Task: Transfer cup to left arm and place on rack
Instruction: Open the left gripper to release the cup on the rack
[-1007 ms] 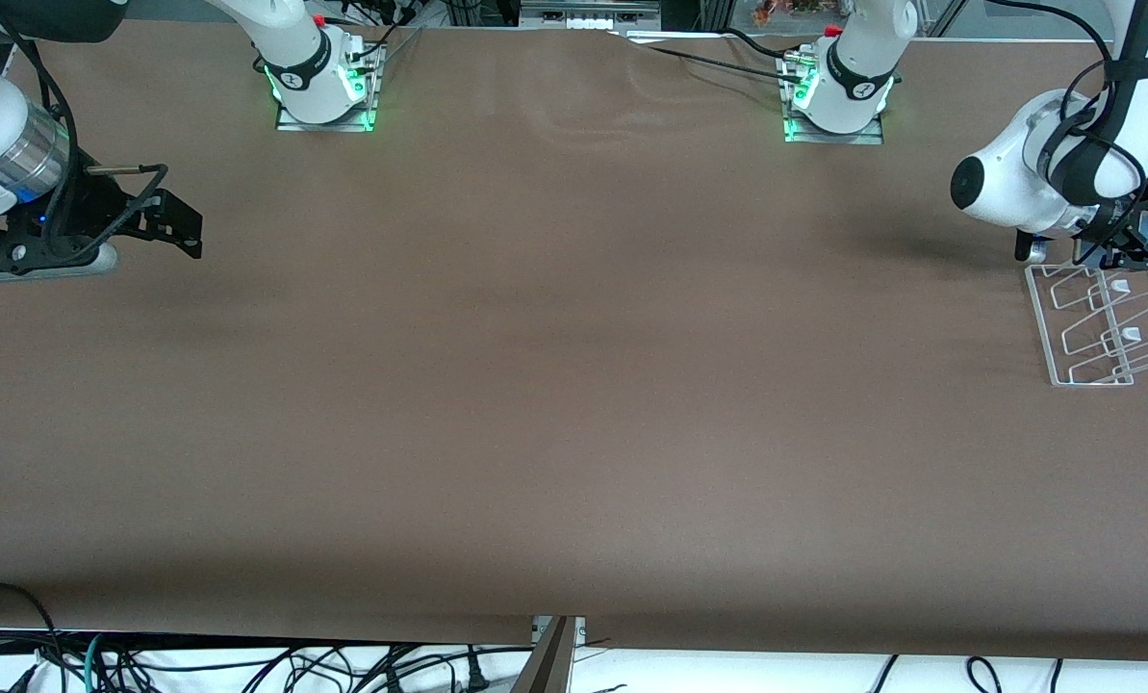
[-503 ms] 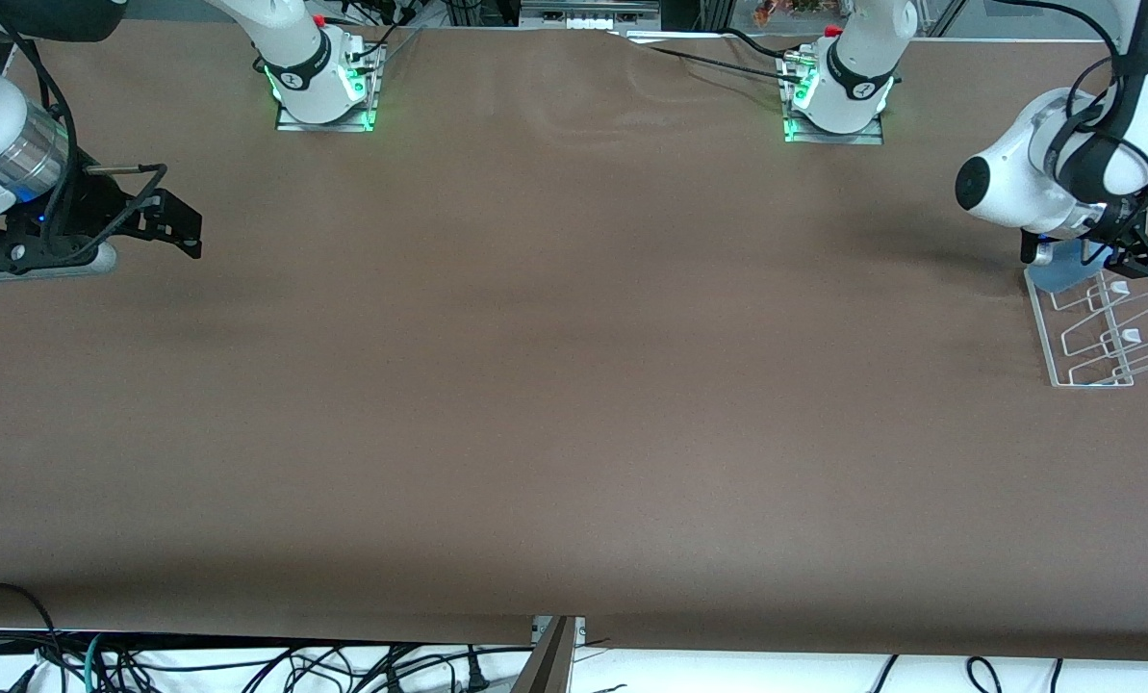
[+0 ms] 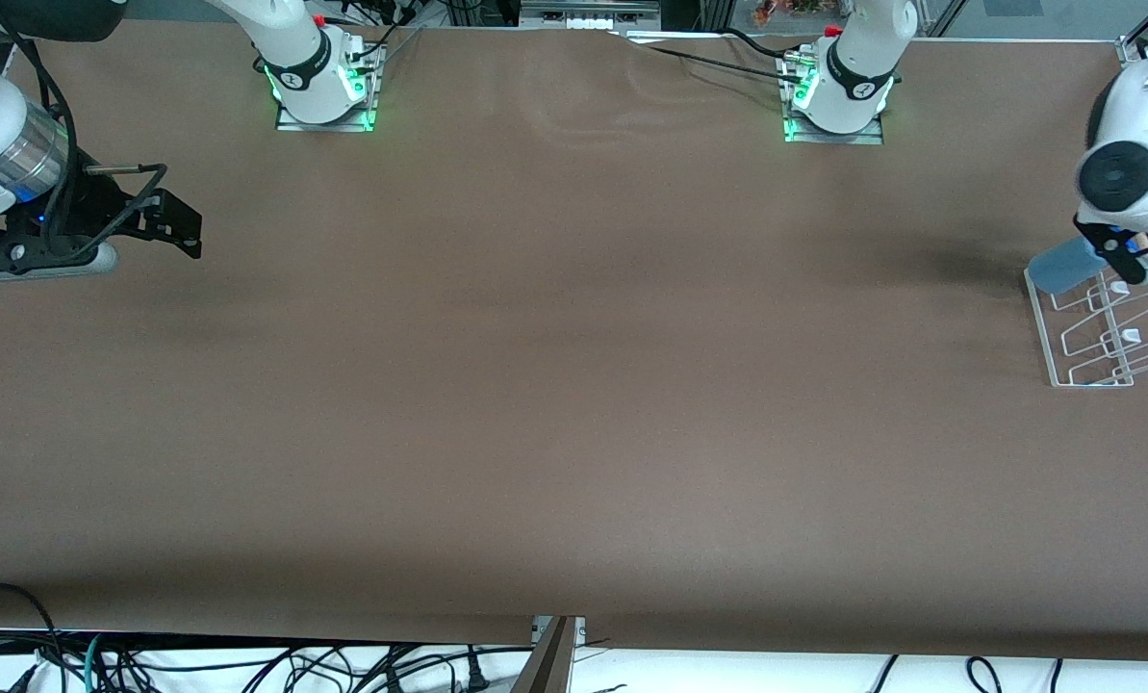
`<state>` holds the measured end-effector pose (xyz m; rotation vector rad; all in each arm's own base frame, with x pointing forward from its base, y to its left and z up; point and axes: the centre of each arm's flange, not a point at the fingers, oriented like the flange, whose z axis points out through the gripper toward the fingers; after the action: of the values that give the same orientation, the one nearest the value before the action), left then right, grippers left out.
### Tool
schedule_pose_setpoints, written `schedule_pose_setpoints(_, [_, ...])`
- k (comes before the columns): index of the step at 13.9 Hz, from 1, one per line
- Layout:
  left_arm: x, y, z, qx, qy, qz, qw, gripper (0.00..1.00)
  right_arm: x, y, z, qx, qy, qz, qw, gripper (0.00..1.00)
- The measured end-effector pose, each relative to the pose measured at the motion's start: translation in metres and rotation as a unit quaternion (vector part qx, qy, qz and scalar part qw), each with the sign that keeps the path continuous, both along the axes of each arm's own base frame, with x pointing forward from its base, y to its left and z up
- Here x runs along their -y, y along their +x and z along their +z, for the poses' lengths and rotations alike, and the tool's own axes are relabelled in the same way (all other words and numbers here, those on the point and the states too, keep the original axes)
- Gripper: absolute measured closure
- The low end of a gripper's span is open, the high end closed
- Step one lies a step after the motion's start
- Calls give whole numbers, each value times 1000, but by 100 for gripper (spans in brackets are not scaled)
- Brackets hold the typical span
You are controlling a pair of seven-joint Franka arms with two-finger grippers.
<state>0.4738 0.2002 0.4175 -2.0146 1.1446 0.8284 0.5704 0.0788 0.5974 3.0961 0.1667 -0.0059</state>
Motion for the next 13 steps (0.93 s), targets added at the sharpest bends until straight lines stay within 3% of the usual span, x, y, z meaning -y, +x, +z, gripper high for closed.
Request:
schedule_pose_setpoints(3, [14,18,44,71,-92,84,990,0,0,0,0,0,0,0,1000,0])
schedule_pose_setpoints(7, [44,36,89,119,-162,137,970,0,0,0,0,0,0,0,1000,0])
schedule_pose_setpoints(11, [90,50,111,173,-237,216,931,0,0,0,0,0,0,0,1000,0])
schedule_pose_setpoints(13, [113,53,125,197,-250,264,911,0,0,0,0,0,0,0,1000,0])
